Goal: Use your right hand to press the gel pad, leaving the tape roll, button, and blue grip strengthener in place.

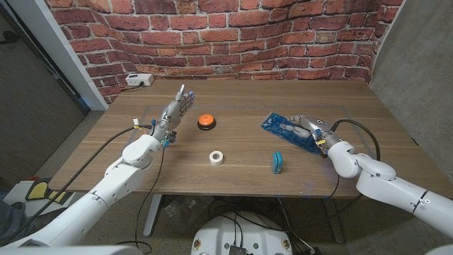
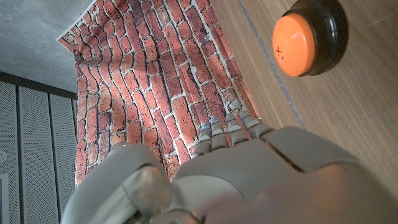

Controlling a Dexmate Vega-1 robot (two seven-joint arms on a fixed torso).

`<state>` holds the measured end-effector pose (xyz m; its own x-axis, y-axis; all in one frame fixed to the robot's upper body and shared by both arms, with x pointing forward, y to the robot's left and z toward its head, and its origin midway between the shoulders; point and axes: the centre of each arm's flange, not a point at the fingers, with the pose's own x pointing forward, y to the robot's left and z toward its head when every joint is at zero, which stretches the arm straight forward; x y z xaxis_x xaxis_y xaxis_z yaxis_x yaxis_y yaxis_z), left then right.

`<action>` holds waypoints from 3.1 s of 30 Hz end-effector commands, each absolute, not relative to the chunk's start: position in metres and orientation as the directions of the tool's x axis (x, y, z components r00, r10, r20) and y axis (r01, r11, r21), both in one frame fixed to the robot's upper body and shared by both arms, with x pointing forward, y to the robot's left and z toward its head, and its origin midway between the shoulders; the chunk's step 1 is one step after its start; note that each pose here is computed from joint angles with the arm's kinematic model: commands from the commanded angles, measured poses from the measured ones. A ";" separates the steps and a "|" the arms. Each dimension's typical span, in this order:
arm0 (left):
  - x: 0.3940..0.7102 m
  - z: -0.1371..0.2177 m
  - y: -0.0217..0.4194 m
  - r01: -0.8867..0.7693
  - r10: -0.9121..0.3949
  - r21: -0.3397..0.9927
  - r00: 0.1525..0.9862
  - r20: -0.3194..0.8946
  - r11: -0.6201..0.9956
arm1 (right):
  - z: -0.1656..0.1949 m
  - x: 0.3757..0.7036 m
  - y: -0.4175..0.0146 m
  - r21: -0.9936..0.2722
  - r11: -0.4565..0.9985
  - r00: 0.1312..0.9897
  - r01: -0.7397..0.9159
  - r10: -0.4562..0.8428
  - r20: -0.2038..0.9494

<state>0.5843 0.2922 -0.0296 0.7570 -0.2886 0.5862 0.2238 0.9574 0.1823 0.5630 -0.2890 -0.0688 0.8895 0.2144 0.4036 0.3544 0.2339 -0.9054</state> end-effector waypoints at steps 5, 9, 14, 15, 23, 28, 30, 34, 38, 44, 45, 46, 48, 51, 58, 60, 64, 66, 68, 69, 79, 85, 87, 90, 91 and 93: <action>0.583 -0.029 0.293 0.223 -0.290 0.186 0.755 0.588 0.957 | -0.065 0.558 -0.292 -0.877 0.297 0.869 0.377 0.213 0.446; 0.583 -0.028 0.293 0.223 -0.292 0.190 0.754 0.588 0.956 | -0.062 0.556 -0.293 -0.869 0.307 0.863 0.389 0.208 0.460; 0.583 -0.027 0.294 0.224 -0.294 0.191 0.753 0.589 0.956 | -0.059 0.554 -0.294 -0.850 0.352 0.852 0.392 0.209 0.480; 0.583 -0.027 0.294 0.225 -0.295 0.192 0.753 0.588 0.955 | -0.058 0.554 -0.294 -0.845 0.365 0.850 0.391 0.208 0.484; 0.583 -0.027 0.294 0.228 -0.300 0.195 0.751 0.588 0.954 | -0.052 0.553 -0.293 -0.794 0.463 0.825 0.395 0.202 0.528; 0.583 -0.027 0.294 0.229 -0.300 0.195 0.750 0.590 0.954 | -0.049 0.555 -0.291 -0.769 0.503 0.811 0.394 0.202 0.548; 0.582 -0.027 0.295 0.226 -0.298 0.195 0.749 0.592 0.954 | -0.048 0.555 -0.290 -0.761 0.519 0.808 0.389 0.205 0.553; 0.579 -0.028 0.296 0.221 -0.291 0.190 0.746 0.599 0.957 | -0.044 0.555 -0.289 -0.743 0.548 0.797 0.384 0.209 0.566; 0.579 -0.028 0.296 0.223 -0.291 0.187 0.743 0.603 0.957 | -0.040 0.556 -0.288 -0.727 0.578 0.790 0.371 0.214 0.574; 0.579 -0.028 0.294 0.226 -0.295 0.190 0.740 0.604 0.955 | -0.036 0.558 -0.287 -0.702 0.621 0.781 0.347 0.223 0.583; 0.579 -0.028 0.294 0.226 -0.296 0.191 0.741 0.603 0.955 | -0.035 0.558 -0.287 -0.698 0.627 0.780 0.345 0.222 0.586; 0.579 -0.028 0.294 0.226 -0.295 0.190 0.741 0.603 0.955 | -0.035 0.558 -0.287 -0.692 0.636 0.778 0.342 0.222 0.588; 0.579 -0.029 0.294 0.227 -0.296 0.190 0.742 0.602 0.955 | -0.034 0.558 -0.287 -0.678 0.658 0.776 0.327 0.223 0.590; 0.579 -0.029 0.295 0.225 -0.295 0.190 0.743 0.602 0.956 | -0.034 0.560 -0.288 -0.645 0.704 0.772 0.298 0.221 0.596; 0.579 -0.029 0.297 0.224 -0.293 0.188 0.744 0.601 0.956 | -0.034 0.566 -0.289 -0.574 0.793 0.771 0.202 0.233 0.593; 0.579 -0.030 0.297 0.224 -0.293 0.188 0.744 0.601 0.956 | -0.033 0.568 -0.290 -0.553 0.814 0.769 0.177 0.236 0.594; 0.579 -0.029 0.297 0.224 -0.292 0.188 0.744 0.601 0.956 | -0.032 0.570 -0.292 -0.505 0.852 0.761 0.136 0.236 0.604; 0.578 -0.029 0.298 0.223 -0.292 0.188 0.744 0.601 0.956 | -0.031 0.570 -0.293 -0.483 0.867 0.759 0.119 0.235 0.608; 0.578 -0.029 0.298 0.223 -0.291 0.188 0.745 0.600 0.957 | -0.031 0.571 -0.295 -0.462 0.882 0.756 0.096 0.238 0.610; 0.578 -0.030 0.298 0.223 -0.292 0.189 0.745 0.600 0.956 | -0.032 0.572 -0.295 -0.450 0.889 0.755 0.084 0.238 0.611; 0.577 -0.030 0.297 0.224 -0.293 0.189 0.745 0.599 0.956 | -0.034 0.579 -0.301 -0.354 0.935 0.758 -0.011 0.238 0.608; 0.579 -0.030 0.295 0.229 -0.299 0.193 0.747 0.593 0.954 | -0.034 0.584 -0.302 -0.308 0.950 0.758 -0.054 0.240 0.607; 0.579 -0.029 0.294 0.231 -0.304 0.198 0.748 0.591 0.953 | -0.034 0.586 -0.303 -0.284 0.955 0.755 -0.080 0.244 0.608; 0.581 -0.028 0.294 0.234 -0.308 0.200 0.748 0.588 0.951 | -0.036 0.591 -0.303 -0.235 0.964 0.756 -0.123 0.245 0.608; 0.581 -0.028 0.294 0.236 -0.310 0.201 0.748 0.587 0.951 | -0.038 0.593 -0.304 -0.203 0.967 0.754 -0.152 0.246 0.610; 0.582 -0.027 0.294 0.242 -0.318 0.207 0.748 0.582 0.948 | -0.043 0.600 -0.305 -0.127 0.969 0.752 -0.214 0.246 0.611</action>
